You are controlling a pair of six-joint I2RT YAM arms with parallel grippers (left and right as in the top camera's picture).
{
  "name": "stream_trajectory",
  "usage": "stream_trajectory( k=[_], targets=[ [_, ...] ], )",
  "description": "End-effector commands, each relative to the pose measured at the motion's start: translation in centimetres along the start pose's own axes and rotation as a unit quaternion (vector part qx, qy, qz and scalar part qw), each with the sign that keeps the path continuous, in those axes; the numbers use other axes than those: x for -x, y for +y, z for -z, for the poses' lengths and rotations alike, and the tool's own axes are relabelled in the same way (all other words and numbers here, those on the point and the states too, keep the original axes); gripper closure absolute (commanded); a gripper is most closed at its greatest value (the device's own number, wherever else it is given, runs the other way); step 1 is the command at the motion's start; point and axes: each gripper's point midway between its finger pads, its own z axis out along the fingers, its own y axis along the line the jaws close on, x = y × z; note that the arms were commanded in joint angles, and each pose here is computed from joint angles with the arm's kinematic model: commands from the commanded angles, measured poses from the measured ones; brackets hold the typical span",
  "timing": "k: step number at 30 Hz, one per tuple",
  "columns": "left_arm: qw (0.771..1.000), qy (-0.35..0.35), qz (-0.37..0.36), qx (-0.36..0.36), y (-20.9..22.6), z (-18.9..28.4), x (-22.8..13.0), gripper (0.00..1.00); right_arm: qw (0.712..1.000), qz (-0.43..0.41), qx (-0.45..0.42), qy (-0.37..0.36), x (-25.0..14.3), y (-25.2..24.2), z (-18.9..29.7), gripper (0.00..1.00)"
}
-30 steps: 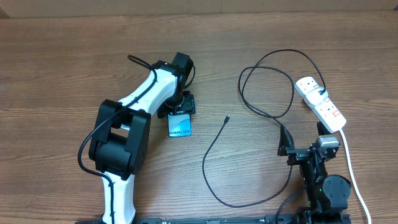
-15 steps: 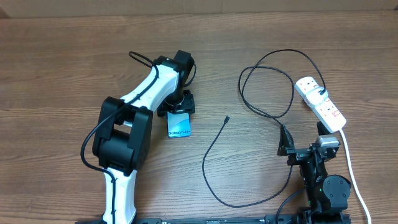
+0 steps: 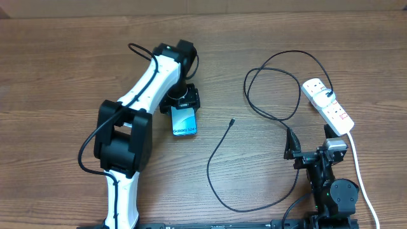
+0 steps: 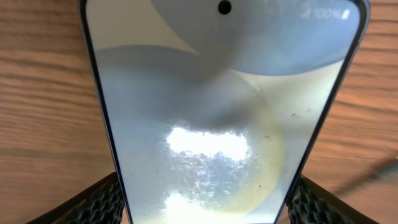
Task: Plug charger to phone and switch on socket
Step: 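Lift the phone with the left gripper and shift it right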
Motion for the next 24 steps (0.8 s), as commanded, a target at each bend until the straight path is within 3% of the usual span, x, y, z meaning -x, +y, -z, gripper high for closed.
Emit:
stream_trajectory(
  k=[1, 5, 11, 14, 16, 19, 22, 24],
  targets=[
    [0.992, 0.033, -0.012, -0.118, -2.9, 2.6, -0.2, 0.24, 1.000, 0.002, -0.004, -0.003, -0.1, -0.2, 0.0, 0.00],
    [0.966, 0.079, -0.028, -0.246, -5.4, 5.1, -1.1, 0.23, 1.000, 0.002, -0.004, -0.003, -0.1, -0.2, 0.0, 0.00],
    [0.880, 0.138, -0.023, -0.453, -7.5, 10.8, -1.6, 0.24, 1.000, 0.002, -0.004, -0.003, -0.1, -0.2, 0.0, 0.00],
    [0.853, 0.145, -0.009, -0.501, -7.1, 12.6, -1.0, 0.23, 1.000, 0.002, -0.004, -0.003, -0.1, -0.2, 0.0, 0.00],
    [0.861, 0.131, -0.012, -0.491, -6.2, 12.2, -0.5, 0.20, 1.000, 0.002, -0.004, -0.003, -0.1, -0.2, 0.0, 0.00],
    [0.899, 0.109, -0.009, -0.424, -4.7, 9.9, 0.2, 0.14, 1.000, 0.002, -0.004, -0.003, -0.1, -0.2, 0.0, 0.00],
    [0.937, 0.079, -0.015, -0.341, -3.4, 7.5, 0.8, 0.00, 1.000, 0.002, -0.004, -0.003, -0.1, -0.2, 0.0, 0.00],
    [0.957, 0.055, -0.016, -0.284, -2.8, 6.1, 1.5, 0.00, 1.000, 0.002, -0.004, -0.003, -0.1, -0.2, 0.0, 0.00]
  ],
)
